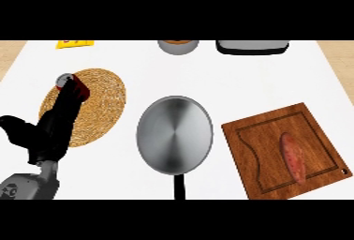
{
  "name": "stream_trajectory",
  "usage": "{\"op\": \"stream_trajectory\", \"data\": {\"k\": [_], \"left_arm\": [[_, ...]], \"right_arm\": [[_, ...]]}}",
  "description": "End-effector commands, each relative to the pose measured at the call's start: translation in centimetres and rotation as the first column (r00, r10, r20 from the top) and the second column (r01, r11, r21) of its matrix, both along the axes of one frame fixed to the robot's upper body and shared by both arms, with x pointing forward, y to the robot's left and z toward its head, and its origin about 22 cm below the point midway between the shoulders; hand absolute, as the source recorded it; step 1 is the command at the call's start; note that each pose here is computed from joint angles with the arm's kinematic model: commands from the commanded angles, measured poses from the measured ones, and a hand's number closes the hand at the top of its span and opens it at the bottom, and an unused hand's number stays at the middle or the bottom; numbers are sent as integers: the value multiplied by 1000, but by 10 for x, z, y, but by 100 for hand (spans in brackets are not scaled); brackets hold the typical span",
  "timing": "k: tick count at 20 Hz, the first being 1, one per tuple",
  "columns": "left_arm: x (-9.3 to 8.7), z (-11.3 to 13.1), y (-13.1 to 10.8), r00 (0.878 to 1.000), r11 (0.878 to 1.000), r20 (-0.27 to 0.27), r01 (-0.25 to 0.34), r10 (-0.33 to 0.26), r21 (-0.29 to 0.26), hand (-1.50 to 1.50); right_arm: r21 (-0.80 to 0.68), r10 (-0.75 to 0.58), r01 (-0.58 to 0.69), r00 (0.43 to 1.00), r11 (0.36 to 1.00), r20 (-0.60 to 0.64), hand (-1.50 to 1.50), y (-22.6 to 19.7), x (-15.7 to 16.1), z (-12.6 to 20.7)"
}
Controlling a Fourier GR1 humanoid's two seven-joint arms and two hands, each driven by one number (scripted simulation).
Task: Pick the sweet potato from the cutting board and place it in the pan
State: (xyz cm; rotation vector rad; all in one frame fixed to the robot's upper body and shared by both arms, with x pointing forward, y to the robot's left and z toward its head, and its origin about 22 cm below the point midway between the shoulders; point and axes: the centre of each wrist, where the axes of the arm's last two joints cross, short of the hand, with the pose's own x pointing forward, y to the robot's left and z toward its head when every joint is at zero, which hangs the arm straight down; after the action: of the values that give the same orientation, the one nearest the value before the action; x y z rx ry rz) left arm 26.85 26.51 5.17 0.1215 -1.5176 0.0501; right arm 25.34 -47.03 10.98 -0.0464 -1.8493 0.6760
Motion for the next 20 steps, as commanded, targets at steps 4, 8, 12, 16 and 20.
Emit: {"op": "stream_trajectory", "data": {"k": [4,8,12,16,20], "left_arm": [[10,16,1,999,999,-5,43,-44,-14,0],[15,8,-6,999,999,4,46,-46,-14,0],[13,9,-2,999,999,2,48,-48,-18,0],[20,12,-6,1000,1000,3,22,-22,-1,0],[11,6,-6,999,999,6,39,-39,-12,0]], "right_arm": [[-187,132,-114,987,976,90,-150,-28,9,34],[-389,197,-169,980,906,32,-150,2,32,60],[-547,238,-190,971,815,18,-150,26,40,56],[-650,276,-236,960,722,-41,-150,58,50,54],[-736,293,-390,918,554,-266,-150,62,35,28]]}}
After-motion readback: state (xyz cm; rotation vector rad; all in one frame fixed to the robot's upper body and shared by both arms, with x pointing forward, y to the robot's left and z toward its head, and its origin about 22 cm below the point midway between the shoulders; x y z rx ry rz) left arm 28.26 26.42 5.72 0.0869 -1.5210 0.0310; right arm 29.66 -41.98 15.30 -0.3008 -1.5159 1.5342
